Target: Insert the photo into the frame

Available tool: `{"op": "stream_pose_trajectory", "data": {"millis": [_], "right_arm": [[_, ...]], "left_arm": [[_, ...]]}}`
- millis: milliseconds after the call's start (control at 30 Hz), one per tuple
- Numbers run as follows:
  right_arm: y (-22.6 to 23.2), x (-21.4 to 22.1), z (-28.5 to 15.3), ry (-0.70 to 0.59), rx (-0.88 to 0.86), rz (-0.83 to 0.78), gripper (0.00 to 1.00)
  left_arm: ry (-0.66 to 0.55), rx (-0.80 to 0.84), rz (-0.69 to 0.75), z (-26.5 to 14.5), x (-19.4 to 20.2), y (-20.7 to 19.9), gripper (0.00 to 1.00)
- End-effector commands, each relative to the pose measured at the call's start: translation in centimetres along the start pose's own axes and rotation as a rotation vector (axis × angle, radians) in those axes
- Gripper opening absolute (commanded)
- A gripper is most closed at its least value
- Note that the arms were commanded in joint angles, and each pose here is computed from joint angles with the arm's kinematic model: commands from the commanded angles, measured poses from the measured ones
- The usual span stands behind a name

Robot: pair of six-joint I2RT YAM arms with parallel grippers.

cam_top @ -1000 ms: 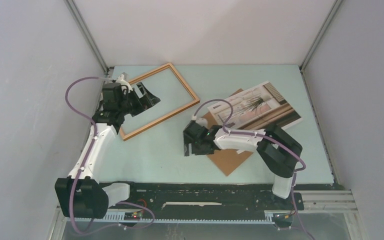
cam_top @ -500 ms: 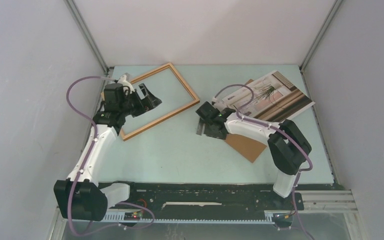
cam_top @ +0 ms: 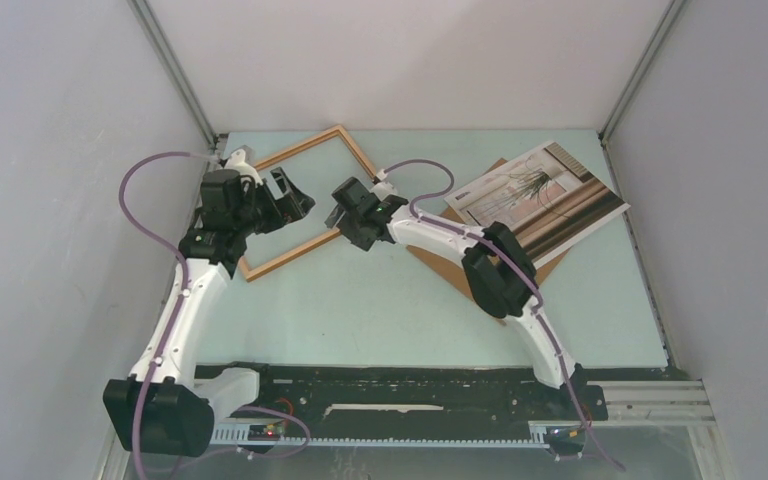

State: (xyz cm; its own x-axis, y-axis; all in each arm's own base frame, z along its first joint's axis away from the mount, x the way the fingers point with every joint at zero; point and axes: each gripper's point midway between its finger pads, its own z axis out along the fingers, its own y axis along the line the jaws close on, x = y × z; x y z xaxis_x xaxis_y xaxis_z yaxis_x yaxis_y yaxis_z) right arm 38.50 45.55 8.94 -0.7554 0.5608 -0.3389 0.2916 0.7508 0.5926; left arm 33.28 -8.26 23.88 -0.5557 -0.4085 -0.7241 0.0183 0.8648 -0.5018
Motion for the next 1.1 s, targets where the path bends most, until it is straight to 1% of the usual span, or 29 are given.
{"op": "stream_pose_trajectory", "data": {"millis": [0,267,633,733,867,967,1067], "right_arm": [[1.5,-0.1,1.6,0.022,-0.013,0.092,0.76],[0.3,0.6,5.2,0.032,0.027,0.111,0.71],[-1.7,1.6,8.2,0.045,0.078,0.185,0.58],[-2.0,1.8,8.7,0.048,0.088,0.201,0.52],[-2.5,2.0,9.3,0.050,0.101,0.227,0.48],[-2.7,1.9,9.4,0.041,0.110,0.233,0.40],[-3.2,1.7,9.3,0.040,0.130,0.231,0.36]], "left_arm": [[-0.041,0.001,0.043,-0.7,-1.2,-0.4,0.93],[-0.036,-0.003,0.046,-0.6,-1.1,-0.3,0.92],[-0.016,0.020,0.037,-0.4,-0.8,-0.7,0.91],[-0.010,0.024,0.035,-0.3,-0.7,-0.7,0.91],[-0.005,0.037,0.028,-0.3,-0.7,-1.0,0.91],[-0.007,0.046,0.022,-0.3,-0.8,-1.1,0.91],[-0.009,0.047,0.014,-0.3,-0.9,-0.9,0.90]]}}
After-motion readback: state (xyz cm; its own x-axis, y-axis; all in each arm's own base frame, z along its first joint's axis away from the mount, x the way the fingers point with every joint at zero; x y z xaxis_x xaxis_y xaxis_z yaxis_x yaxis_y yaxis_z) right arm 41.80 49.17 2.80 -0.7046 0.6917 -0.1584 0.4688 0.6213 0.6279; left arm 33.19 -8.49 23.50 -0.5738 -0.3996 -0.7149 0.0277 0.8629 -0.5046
